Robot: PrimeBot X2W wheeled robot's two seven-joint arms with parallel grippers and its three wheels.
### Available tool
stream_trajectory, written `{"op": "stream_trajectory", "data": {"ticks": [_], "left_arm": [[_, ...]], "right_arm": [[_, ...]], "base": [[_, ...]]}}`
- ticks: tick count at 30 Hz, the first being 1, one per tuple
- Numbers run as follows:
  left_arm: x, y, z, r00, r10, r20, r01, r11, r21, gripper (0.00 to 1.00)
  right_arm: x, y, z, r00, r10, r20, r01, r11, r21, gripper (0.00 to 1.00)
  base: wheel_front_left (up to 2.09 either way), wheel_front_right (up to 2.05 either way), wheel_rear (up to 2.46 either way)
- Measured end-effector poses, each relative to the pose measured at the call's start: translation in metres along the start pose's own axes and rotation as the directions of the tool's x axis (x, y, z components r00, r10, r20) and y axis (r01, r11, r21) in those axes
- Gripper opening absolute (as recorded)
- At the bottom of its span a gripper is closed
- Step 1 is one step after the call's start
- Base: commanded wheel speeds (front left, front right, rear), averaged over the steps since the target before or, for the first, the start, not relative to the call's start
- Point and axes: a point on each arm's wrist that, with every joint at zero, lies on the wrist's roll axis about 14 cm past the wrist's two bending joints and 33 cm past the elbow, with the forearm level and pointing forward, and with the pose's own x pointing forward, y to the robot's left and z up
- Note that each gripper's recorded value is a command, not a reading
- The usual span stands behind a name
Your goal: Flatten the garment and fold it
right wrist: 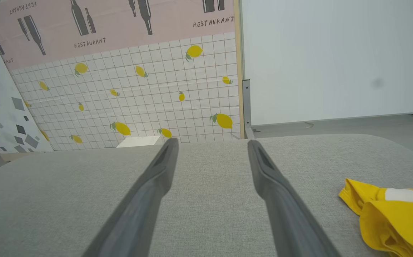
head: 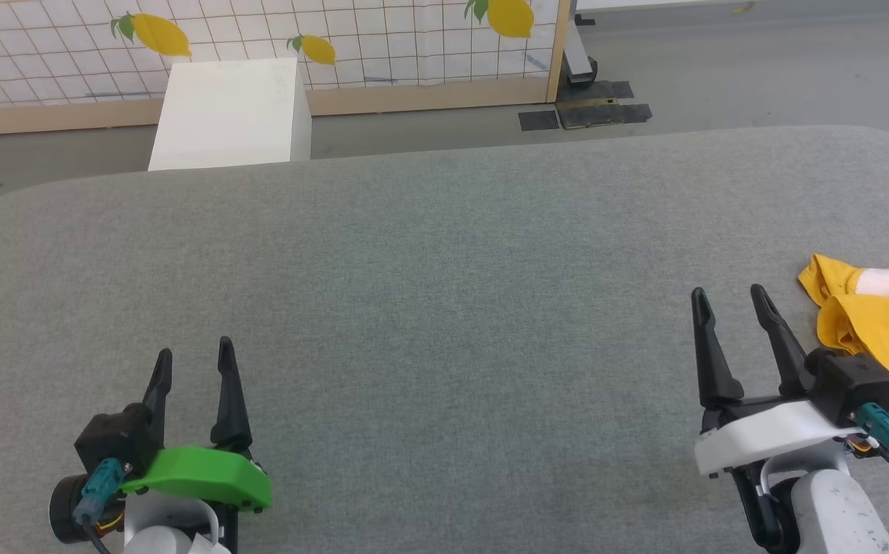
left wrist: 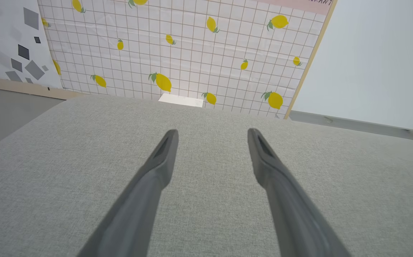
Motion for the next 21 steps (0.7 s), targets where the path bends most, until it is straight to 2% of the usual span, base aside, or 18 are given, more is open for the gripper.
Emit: {"op": "stream_trajectory", "data": {"ticks": [11,12,21], "left_arm": [[-0.0002,0.0028,-0.0037,1.000,0.008,-0.012,-0.009,1.000,-0.023,1.00],[-0.0003,0.0031,-0.0040,1.000,0.009,-0.013,-0.010,1.000,-0.024,0.00],[-0.0011,0.0032,-0.0043,1.000,0.010,-0.017,-0.010,1.000,-0.022,0.00]], "right_arm": [[0.0000,0.0034,-0.0031,1.000,0.009,-0.013,-0.008,1.000,0.010,1.00],[0.0001,0.0033,-0.0035,1.000,0.008,-0.015,-0.008,1.000,0.011,0.00],[0.0003,0.0041,-0.0033,1.000,0.011,-0.018,-0.011,1.000,0.010,0.00]], "base": [[0.00,0.00,0.00],[0.00,0.00,0.00],[0.00,0.00,0.00]]}}
